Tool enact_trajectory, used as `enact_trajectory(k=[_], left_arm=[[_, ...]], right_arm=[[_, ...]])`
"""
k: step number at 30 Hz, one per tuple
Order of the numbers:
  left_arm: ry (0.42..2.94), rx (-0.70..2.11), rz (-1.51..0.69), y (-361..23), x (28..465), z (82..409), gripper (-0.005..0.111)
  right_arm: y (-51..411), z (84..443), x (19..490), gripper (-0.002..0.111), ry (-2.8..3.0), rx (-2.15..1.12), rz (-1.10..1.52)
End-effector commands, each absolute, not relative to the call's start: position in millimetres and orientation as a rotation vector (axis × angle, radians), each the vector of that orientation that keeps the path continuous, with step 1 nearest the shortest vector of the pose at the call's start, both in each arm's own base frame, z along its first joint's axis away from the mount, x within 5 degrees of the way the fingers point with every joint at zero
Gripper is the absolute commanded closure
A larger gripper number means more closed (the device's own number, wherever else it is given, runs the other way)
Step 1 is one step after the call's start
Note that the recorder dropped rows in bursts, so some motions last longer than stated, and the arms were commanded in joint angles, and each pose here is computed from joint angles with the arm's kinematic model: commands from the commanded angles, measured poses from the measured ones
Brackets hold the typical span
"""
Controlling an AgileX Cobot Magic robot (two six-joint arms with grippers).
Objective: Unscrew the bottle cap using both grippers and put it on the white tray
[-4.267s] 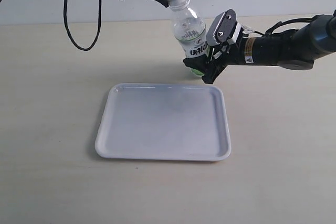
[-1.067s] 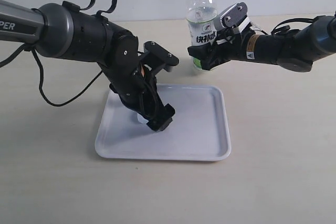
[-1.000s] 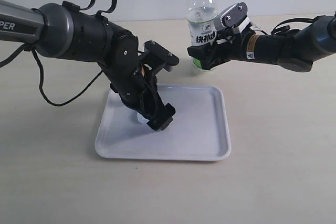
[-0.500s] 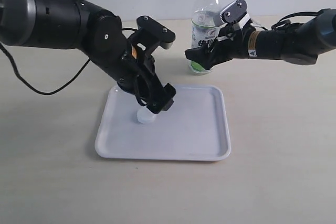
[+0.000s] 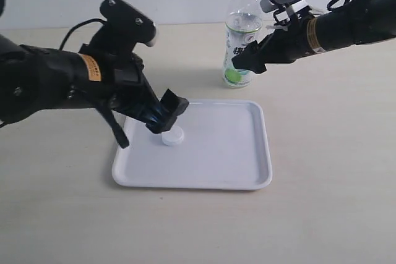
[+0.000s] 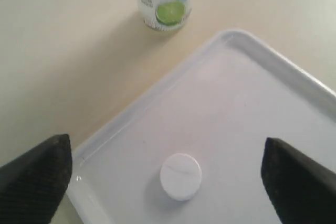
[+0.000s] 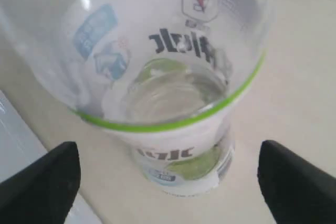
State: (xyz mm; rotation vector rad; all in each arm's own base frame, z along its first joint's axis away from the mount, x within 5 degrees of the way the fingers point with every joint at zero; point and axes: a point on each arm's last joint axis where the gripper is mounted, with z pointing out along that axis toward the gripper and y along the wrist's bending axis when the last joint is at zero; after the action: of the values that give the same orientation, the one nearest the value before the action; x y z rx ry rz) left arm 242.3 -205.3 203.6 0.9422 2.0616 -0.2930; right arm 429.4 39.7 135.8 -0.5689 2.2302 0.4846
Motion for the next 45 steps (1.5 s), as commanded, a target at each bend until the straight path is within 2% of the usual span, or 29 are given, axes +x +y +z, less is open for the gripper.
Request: enact_trajectory(k=[1, 7, 13, 19, 23, 25, 27, 29, 31, 33, 36, 45], left_arm=[[1.888, 0.864, -0.337, -190, 222, 221, 0.014], [1.686, 0.767, -0.375, -160, 189, 224, 0.014], [1.547, 0.695, -0.405, -134, 158, 227, 0.014], [1.448, 0.608, -0.465, -110, 131, 241, 0.014], [1.366, 0.543, -0.513, -92, 110, 251, 0.014], [1.326, 0.522, -0.533, -85, 101, 255, 0.014], [1.311, 0.539, -0.530, -79, 92, 256, 0.014], [1.341, 0.551, -0.525, -74, 86, 254, 0.022], [1.375, 0.565, -0.519, -70, 81, 252, 0.040], [1.403, 0.577, -0.514, -66, 77, 250, 0.062], [1.395, 0.573, -0.515, -61, 72, 251, 0.104], [1.364, 0.629, -0.447, -57, 66, 251, 0.105]], right_arm=[[29, 139, 419, 0.022, 2.273, -0.504, 0.479], [-1, 145, 404, 0.022, 2.300, -0.409, 0.415], [-17, 167, 377, 0.022, 2.283, -0.362, 0.415], [-11, 189, 354, 0.031, 2.251, -0.364, 0.427], [-10, 189, 344, 0.043, 2.271, -0.305, 0.457], [-9, 188, 342, 0.055, 2.284, -0.268, 0.476], [-9, 187, 340, 0.072, 2.297, -0.232, 0.494], [-9, 186, 340, 0.091, 2.300, -0.225, 0.501], [-8, 186, 340, 0.106, 2.296, -0.214, 0.507], [-8, 187, 341, 0.108, 2.298, -0.164, 0.529], [-9, 187, 341, 0.108, 2.304, -0.129, 0.533], [-9, 187, 341, 0.108, 2.304, -0.129, 0.533]])
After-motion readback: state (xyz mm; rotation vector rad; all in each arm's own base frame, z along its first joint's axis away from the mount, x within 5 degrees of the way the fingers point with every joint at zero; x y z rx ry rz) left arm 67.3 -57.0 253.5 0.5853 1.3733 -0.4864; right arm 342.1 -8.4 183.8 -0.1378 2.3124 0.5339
